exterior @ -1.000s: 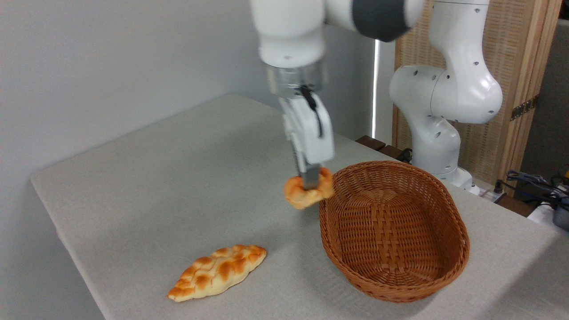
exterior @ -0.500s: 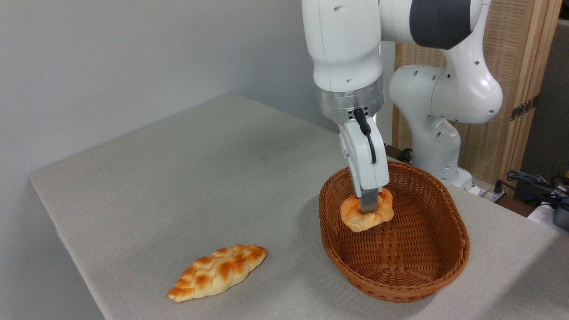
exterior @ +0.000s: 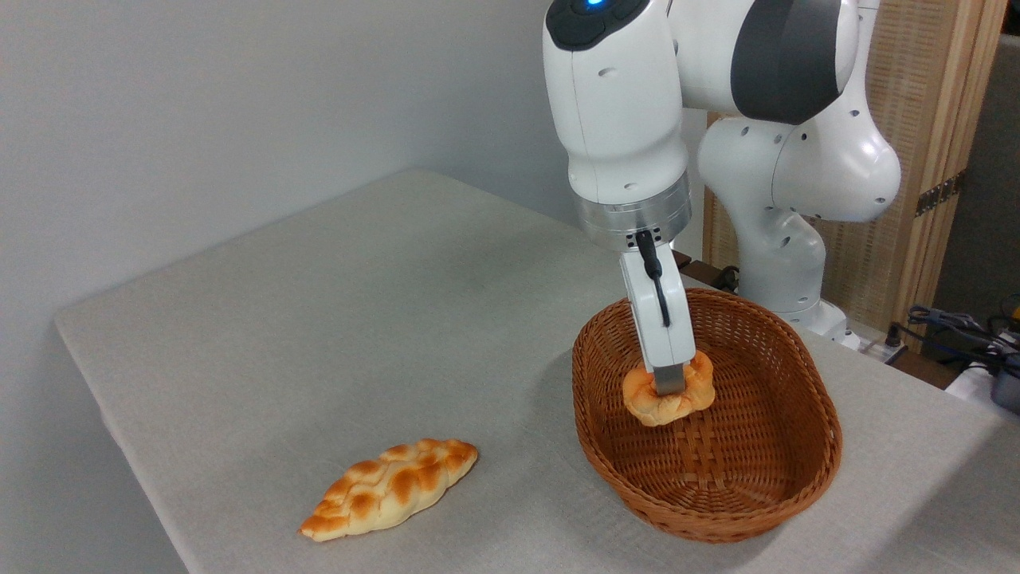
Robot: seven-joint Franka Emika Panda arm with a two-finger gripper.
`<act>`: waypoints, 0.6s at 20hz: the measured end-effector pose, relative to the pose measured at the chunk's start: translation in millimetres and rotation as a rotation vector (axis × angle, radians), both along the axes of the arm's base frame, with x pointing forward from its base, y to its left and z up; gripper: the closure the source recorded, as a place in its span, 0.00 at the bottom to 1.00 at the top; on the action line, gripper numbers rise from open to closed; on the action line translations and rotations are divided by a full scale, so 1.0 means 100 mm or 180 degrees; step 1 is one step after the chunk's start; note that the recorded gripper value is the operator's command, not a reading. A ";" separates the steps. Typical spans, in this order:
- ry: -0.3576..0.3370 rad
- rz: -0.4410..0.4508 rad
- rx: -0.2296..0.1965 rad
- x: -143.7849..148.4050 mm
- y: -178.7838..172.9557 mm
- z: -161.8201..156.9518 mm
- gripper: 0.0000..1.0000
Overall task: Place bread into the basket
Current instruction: 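Lower the bun into the basket and open the gripper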
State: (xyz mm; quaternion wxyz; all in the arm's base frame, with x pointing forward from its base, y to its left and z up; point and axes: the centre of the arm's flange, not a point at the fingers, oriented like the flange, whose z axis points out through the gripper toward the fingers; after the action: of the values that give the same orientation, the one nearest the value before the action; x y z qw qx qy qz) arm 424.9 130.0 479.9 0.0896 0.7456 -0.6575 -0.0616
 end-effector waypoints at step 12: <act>-0.0173 -0.0081 0.0097 0.02 0.39 -0.14 0.01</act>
State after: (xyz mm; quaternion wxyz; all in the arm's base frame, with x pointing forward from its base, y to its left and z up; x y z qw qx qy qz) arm 426.5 168.8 465.5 0.0595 0.7398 -0.6682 -0.0525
